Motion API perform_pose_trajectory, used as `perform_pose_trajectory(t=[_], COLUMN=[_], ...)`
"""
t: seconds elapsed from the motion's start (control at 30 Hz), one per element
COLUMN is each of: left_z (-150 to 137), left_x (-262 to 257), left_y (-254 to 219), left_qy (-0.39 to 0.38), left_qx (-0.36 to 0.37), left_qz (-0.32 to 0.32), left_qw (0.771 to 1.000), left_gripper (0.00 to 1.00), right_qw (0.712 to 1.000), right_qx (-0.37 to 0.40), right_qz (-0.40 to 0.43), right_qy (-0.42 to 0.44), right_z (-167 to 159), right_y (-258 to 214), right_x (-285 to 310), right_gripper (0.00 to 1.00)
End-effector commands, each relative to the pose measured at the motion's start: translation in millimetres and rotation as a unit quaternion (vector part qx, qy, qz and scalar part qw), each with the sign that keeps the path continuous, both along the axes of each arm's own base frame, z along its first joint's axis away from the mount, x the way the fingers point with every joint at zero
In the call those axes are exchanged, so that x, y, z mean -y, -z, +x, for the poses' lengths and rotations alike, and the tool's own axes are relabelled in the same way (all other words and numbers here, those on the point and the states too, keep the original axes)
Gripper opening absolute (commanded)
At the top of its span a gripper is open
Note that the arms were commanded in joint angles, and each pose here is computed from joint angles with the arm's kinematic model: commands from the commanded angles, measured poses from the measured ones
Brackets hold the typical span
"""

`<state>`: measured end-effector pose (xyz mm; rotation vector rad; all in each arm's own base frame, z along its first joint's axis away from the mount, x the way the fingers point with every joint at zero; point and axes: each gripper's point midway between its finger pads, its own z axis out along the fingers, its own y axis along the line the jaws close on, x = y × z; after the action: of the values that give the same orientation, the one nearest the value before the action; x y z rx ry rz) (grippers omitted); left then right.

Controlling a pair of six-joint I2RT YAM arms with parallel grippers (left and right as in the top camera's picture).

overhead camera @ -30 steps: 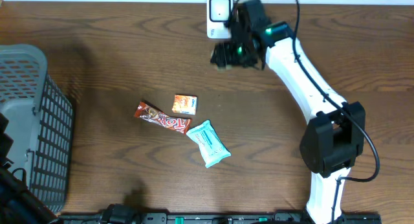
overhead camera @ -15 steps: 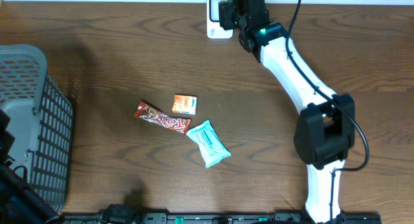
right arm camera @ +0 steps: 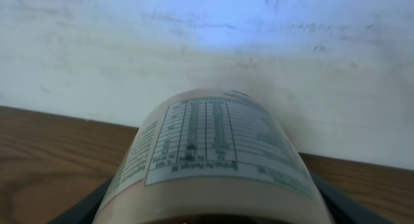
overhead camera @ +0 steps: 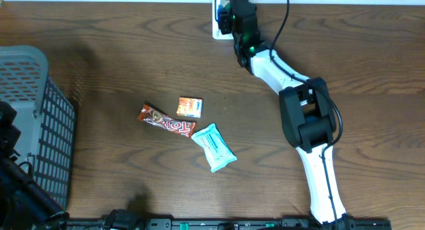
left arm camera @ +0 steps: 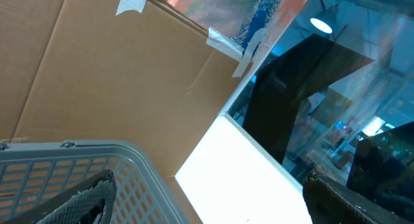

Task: Scan the item barcode
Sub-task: 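Hold the jar label against the white barcode scanner with right gripper, then carry the jar with the right gripper to the right table edge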

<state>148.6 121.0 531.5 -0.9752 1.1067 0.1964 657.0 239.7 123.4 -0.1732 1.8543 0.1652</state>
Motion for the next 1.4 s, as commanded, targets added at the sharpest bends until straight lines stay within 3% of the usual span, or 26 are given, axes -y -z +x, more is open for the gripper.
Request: perform_pose_trajectory(t=[0.0,0.17,0.4,0.7,0.87,0.97,1.23,1.37], left_z=[2,2,2,11,29,30,30,30], left_x=[0,0,0,9,30,33,33,33], left_y=[1,1,1,-1,-1,-1,-1,0], left_qy=[-0.001,-0.001,-0.001,0.035,0.114,0.123,0.123,0.123], left_qx=[0.0,0.0,0.0,0.002,-0.005,-0.005,-0.006,-0.007], left_qz=[-0.002,-0.002,-0.002,0.004,0.019,0.021,0.021,0.021], left_qw=[1.0,1.0,1.0,0.999,0.993,0.992,0.992,0.992], left_gripper=[0.93,0.92,0.93,0.93,0.93,0.93,0.93,0.93], right_qw=[0.999,0.997,0.988,0.937,0.88,0.852,0.778,0.744], right_qx=[0.034,0.044,-0.033,-0.167,-0.248,-0.298,-0.388,-0.418], right_qz=[-0.011,-0.025,-0.084,-0.146,-0.097,-0.035,0.132,0.172], right_qy=[0.023,0.055,0.122,0.271,0.395,0.429,0.476,0.492], right_z=[6,4,-31,-110,-152,-175,-236,-265], right_y=[-27,-49,-95,-138,-111,-79,-3,26], right_x=[11,25,77,246,369,428,520,550], right_gripper=[0.54,0.54,0.56,0.58,0.58,0.58,0.55,0.56])
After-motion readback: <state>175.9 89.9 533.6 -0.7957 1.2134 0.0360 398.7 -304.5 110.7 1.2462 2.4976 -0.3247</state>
